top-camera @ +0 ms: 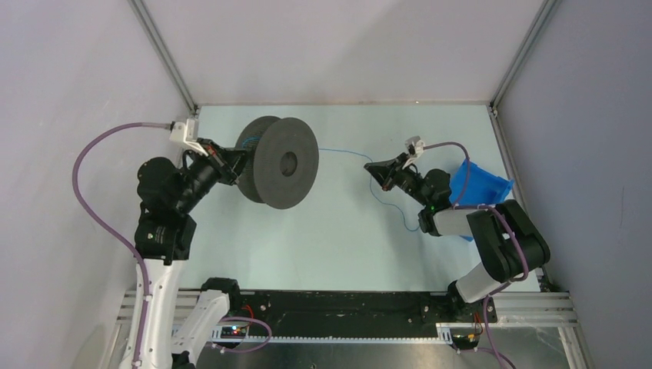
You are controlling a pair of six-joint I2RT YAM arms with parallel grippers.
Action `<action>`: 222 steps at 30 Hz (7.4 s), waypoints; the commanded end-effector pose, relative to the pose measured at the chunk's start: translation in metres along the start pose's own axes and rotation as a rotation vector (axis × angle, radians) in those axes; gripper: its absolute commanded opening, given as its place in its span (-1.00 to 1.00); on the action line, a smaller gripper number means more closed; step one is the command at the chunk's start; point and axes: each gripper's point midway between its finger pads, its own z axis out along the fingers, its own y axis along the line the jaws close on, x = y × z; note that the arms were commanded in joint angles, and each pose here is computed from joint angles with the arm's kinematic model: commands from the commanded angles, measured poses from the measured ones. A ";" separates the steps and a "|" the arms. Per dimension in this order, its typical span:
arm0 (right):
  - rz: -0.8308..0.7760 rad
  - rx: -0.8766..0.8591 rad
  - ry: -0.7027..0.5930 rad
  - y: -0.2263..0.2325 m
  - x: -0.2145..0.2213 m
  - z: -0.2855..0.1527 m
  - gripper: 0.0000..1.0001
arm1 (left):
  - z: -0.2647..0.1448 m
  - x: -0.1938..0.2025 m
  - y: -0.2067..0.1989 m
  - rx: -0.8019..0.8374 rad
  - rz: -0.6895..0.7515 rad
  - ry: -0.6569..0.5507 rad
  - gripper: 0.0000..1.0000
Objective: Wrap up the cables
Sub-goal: Wrap the cable around the cable reel.
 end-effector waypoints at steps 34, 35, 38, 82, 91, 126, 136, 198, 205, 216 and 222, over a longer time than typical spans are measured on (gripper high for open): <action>-0.704 -0.358 0.126 0.279 0.002 0.051 -1.00 | 0.018 0.035 0.083 -0.524 0.445 -0.038 -1.00; -0.708 -0.357 0.108 0.281 -0.005 0.052 -1.00 | 0.019 0.038 0.082 -0.521 0.455 -0.024 -1.00; -0.707 -0.353 0.055 0.286 -0.025 0.053 -1.00 | 0.022 0.040 0.078 -0.510 0.455 -0.006 -1.00; -0.452 -0.267 0.143 0.140 -0.044 0.010 -0.92 | -0.009 0.054 -0.100 0.414 0.329 0.255 -1.00; -0.332 -0.480 0.124 0.160 -0.022 -0.014 -0.81 | -0.004 0.031 -0.107 0.401 0.200 0.183 -1.00; 0.003 -0.604 0.050 0.180 0.040 0.003 -0.62 | 0.000 -0.029 -0.102 0.303 -0.069 -0.113 -1.00; 0.040 -0.507 0.076 0.164 0.060 0.003 -0.81 | 0.000 -0.046 -0.080 0.204 -0.157 -0.225 -1.00; -0.487 -0.188 0.166 0.221 -0.015 0.030 -0.95 | 0.031 0.033 0.013 -0.407 0.683 -0.025 -1.00; -0.436 -0.365 0.254 0.251 0.013 0.017 -0.94 | 0.029 0.034 0.015 -0.418 0.672 -0.010 -1.00; -0.409 -0.424 0.307 0.264 0.031 0.010 -0.80 | 0.029 0.034 0.015 -0.419 0.683 0.007 -1.00; -0.405 -0.464 0.300 0.271 0.029 0.007 -1.00 | 0.029 0.033 0.012 -0.407 0.671 0.009 -1.00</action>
